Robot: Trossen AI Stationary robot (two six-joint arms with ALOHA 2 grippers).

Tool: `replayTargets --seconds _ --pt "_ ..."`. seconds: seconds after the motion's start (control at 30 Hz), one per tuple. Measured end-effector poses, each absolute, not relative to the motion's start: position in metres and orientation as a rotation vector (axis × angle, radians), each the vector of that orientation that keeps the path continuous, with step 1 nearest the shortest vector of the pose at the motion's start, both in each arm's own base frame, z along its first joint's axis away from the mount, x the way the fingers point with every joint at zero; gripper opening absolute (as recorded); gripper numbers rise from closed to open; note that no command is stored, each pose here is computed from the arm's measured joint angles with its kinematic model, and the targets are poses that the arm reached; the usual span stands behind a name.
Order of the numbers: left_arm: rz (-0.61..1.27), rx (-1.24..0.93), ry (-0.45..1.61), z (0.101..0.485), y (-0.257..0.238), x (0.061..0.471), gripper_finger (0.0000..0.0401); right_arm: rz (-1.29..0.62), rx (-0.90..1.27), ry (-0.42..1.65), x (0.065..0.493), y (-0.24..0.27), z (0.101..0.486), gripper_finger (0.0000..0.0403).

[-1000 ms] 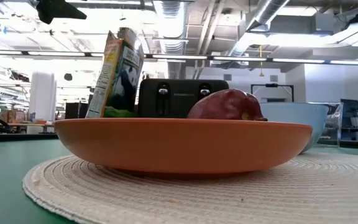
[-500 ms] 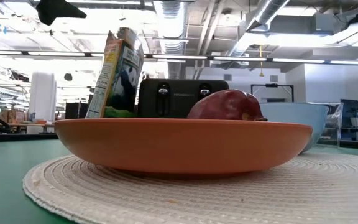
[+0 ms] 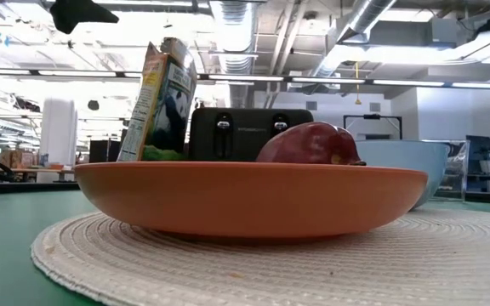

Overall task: Arrange a breakfast setting
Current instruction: Put the blue spoon on the white table mat

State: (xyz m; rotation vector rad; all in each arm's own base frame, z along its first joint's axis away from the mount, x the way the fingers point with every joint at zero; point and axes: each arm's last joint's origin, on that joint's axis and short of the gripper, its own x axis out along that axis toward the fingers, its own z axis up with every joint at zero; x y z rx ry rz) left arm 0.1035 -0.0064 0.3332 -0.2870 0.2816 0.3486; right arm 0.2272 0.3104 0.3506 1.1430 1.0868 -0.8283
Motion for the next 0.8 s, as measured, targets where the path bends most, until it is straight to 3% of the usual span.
replayTargets --seconds 0.23,0.43,0.8 --pt "0.338 -0.209 0.290 0.334 -0.006 0.104 0.0283 -0.931 1.091 1.199 0.228 0.301 0.330 0.0094" --pt "0.340 -0.214 0.284 0.334 -0.006 0.104 0.0283 -0.844 1.136 1.197 0.212 0.284 0.360 0.0063" --pt "0.382 -0.288 0.223 0.338 -0.005 0.105 0.0283 -0.740 1.180 1.083 0.180 0.242 0.396 0.0060"
